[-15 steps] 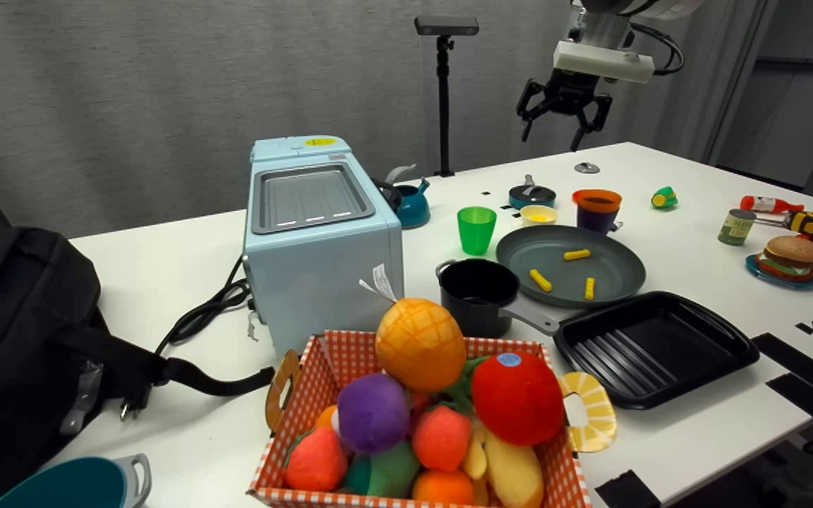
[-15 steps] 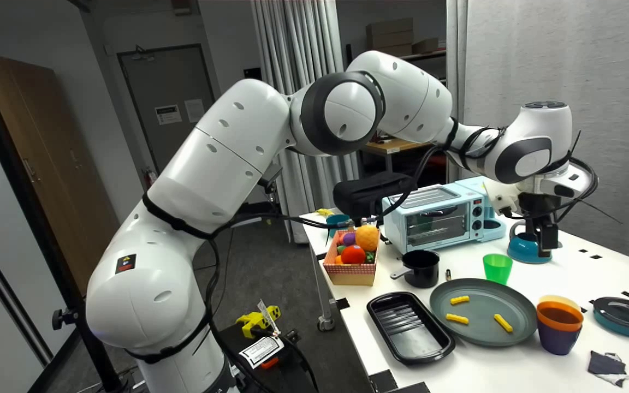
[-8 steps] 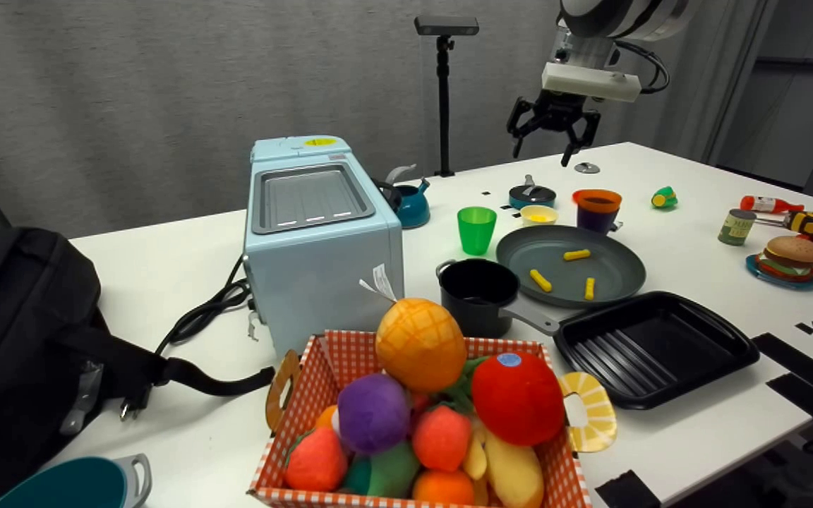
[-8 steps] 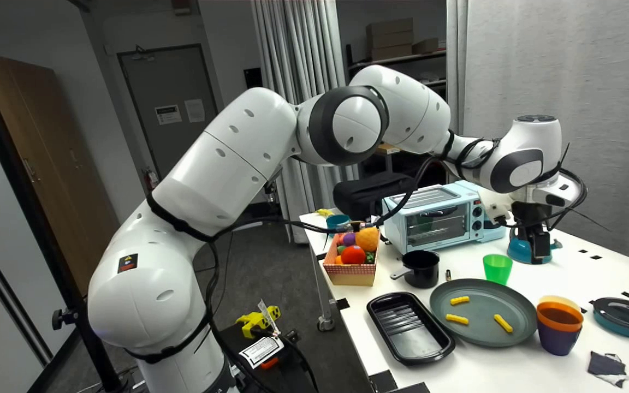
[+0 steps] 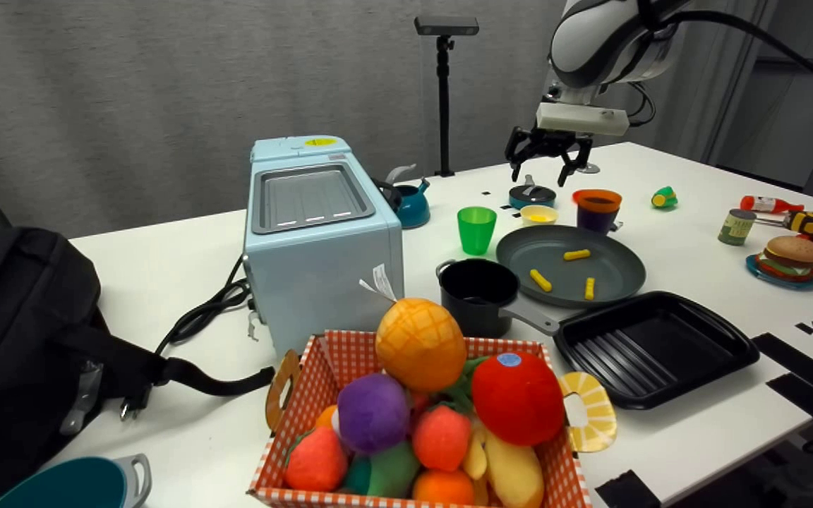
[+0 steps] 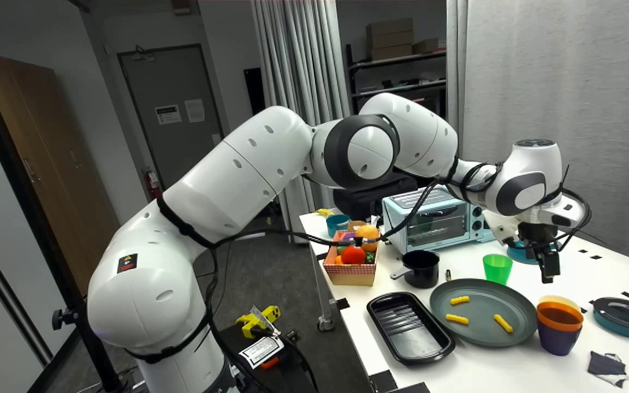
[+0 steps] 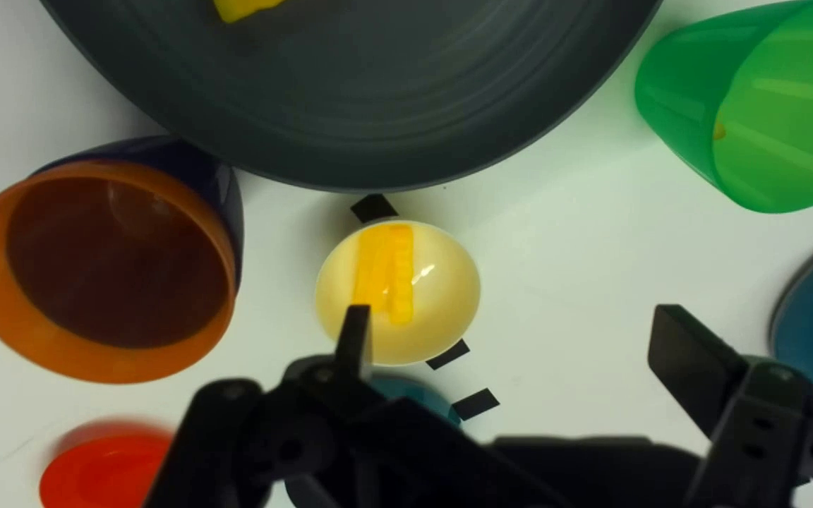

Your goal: Pour the contents from the white bowl onto the gray plate

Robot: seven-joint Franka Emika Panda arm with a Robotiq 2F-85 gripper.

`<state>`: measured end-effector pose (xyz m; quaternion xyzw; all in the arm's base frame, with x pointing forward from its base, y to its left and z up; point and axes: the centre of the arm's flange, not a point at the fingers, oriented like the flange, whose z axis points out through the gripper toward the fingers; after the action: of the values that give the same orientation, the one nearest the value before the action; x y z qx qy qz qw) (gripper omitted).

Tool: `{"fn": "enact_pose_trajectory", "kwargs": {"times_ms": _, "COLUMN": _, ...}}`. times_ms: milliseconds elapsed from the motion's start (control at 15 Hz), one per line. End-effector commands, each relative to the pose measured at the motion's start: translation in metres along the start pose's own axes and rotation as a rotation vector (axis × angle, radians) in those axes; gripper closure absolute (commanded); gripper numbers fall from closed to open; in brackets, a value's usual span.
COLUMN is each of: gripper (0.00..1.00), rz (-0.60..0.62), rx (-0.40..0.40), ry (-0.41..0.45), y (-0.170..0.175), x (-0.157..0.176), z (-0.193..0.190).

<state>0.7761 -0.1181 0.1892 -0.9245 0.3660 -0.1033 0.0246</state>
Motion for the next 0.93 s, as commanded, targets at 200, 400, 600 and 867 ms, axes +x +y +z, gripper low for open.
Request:
{"fn": "enact_pose_trajectory", "kwargs": {"times_ms": 200, "gripper": 0.0, "rz": -0.057, "rx": 0.008, "ry": 0.056, "y": -0.016, "x": 0.01, "z": 0.043}}
{"fn": "enact_pose_trajectory", "kwargs": {"times_ms": 400, "gripper": 0.0, "rz": -0.071, "rx": 0.019, "ry": 0.069, "y": -0.022, "x": 0.009, "z": 0.053}}
{"fn": "enact_pose_trajectory", "kwargs": {"times_ms": 600, "gripper": 0.0, "rz": -0.082, "rx": 0.037, "ry": 0.096, "y": -0.031, "x": 0.009, "z": 0.063}}
{"fn": "enact_pose_trajectory", "kwargs": {"times_ms": 867, "gripper": 0.0, "rz": -0.095, "rx": 0.059, "ry": 0.15, "y": -0.041, "x": 0.015, "z": 0.077}}
